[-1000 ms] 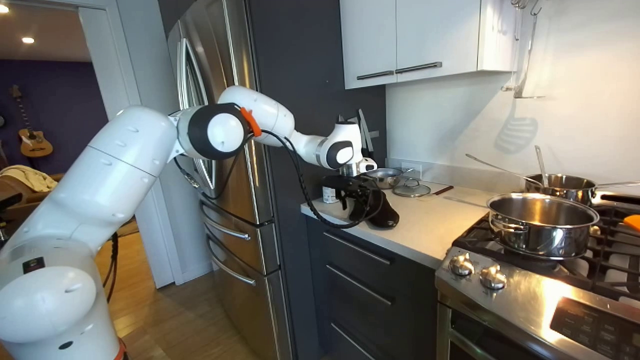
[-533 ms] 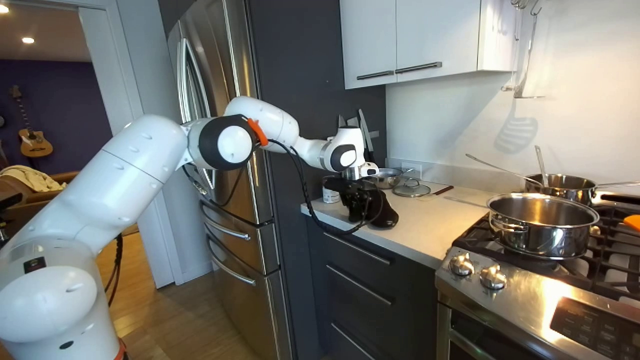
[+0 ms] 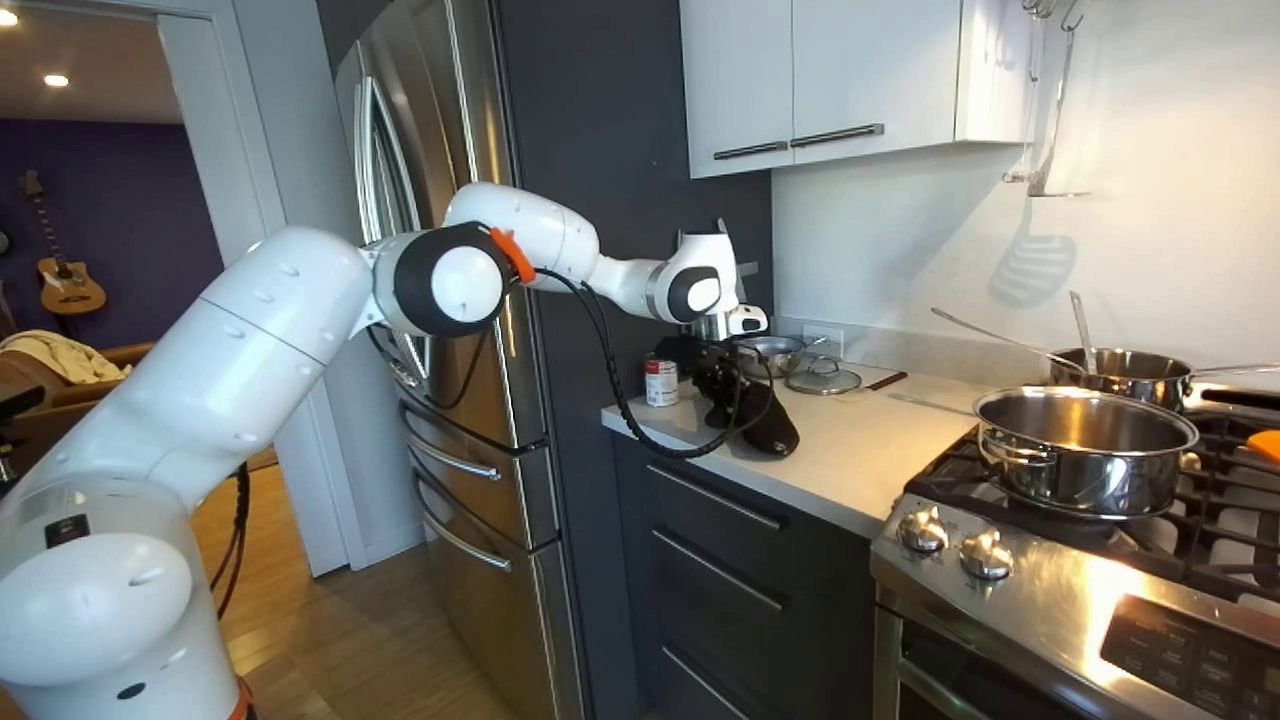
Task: Move the kitchen mitt from the counter to the stove
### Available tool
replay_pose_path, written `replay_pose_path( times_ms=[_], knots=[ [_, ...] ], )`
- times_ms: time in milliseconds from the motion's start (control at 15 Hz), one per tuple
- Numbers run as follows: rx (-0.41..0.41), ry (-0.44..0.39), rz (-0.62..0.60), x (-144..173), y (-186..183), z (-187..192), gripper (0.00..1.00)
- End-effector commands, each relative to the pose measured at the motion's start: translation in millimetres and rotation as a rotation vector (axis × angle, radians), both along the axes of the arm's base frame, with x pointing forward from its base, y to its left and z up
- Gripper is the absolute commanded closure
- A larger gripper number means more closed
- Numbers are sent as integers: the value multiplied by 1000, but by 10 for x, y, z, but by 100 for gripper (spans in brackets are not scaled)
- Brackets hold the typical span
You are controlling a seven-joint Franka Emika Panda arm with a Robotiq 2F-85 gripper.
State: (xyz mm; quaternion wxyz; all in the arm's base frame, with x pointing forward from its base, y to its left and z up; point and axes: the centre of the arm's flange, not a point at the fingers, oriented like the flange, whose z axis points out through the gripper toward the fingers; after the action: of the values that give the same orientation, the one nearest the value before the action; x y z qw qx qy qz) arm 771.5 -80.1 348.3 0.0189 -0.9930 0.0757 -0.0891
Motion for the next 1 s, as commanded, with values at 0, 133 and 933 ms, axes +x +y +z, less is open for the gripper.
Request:
replay_pose_path(
  times_ms=[0,133,933],
  knots=[
    [28,-37,-47,-328,-254,467,95],
    [18,-66,-71,-554,-408,725,95],
    [24,-368,-552,-2073,-1797,1729,95]
  ],
)
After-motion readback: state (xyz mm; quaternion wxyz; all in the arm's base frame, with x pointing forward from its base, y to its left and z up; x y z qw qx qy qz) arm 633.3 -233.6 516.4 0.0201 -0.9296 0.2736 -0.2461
